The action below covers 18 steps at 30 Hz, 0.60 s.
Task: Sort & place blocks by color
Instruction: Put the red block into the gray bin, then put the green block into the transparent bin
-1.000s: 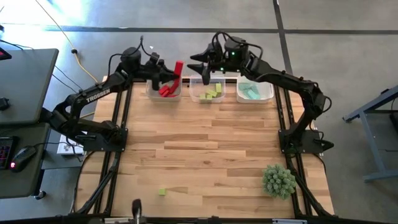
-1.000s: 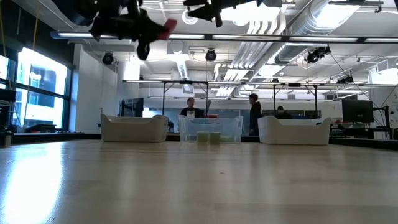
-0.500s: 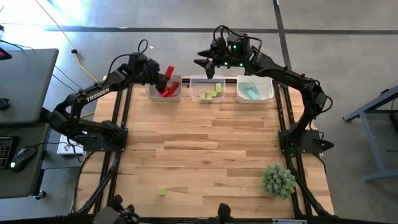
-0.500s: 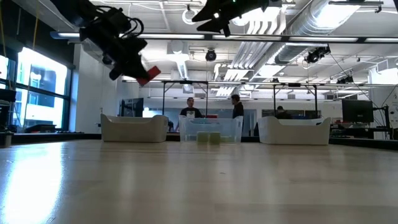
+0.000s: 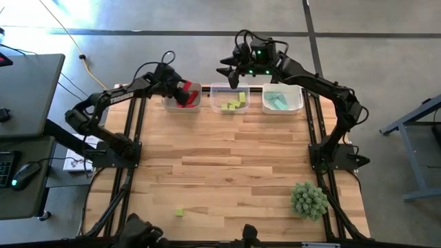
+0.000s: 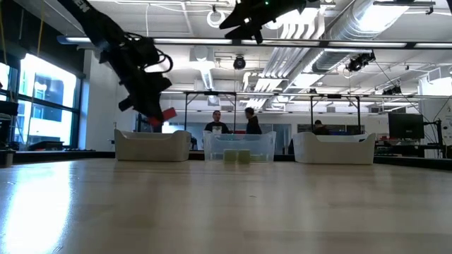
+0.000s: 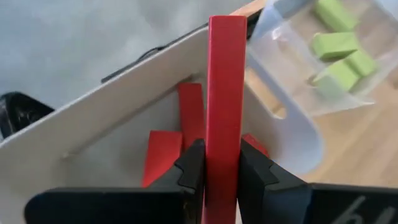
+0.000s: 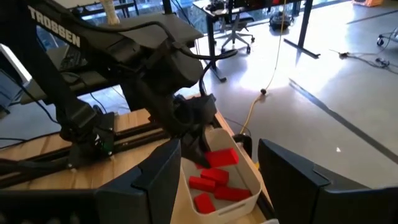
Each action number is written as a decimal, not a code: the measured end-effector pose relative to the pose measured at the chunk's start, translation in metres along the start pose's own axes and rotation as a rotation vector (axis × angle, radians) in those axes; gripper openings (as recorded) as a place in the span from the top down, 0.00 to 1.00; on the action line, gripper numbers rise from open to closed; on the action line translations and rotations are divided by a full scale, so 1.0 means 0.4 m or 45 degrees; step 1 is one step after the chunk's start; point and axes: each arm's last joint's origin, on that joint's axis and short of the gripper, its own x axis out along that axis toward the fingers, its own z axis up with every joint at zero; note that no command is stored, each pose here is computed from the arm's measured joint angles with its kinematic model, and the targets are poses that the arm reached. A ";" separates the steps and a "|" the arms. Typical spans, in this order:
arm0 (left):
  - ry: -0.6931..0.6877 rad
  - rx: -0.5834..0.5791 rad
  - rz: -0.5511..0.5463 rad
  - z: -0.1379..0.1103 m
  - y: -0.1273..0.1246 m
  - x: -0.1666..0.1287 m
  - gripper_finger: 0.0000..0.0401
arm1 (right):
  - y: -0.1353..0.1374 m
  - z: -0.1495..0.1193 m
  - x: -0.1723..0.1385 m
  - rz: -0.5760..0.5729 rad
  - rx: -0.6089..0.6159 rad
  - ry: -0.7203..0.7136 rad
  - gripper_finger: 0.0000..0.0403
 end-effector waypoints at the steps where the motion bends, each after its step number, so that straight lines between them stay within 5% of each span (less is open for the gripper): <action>1: 0.012 -0.006 0.008 -0.002 0.001 0.007 0.90 | 0.000 -0.002 0.000 0.000 0.002 0.009 0.50; 18: 0.072 -0.151 0.016 -0.012 0.007 0.040 0.68 | 0.000 -0.013 0.000 0.004 -0.146 0.065 0.50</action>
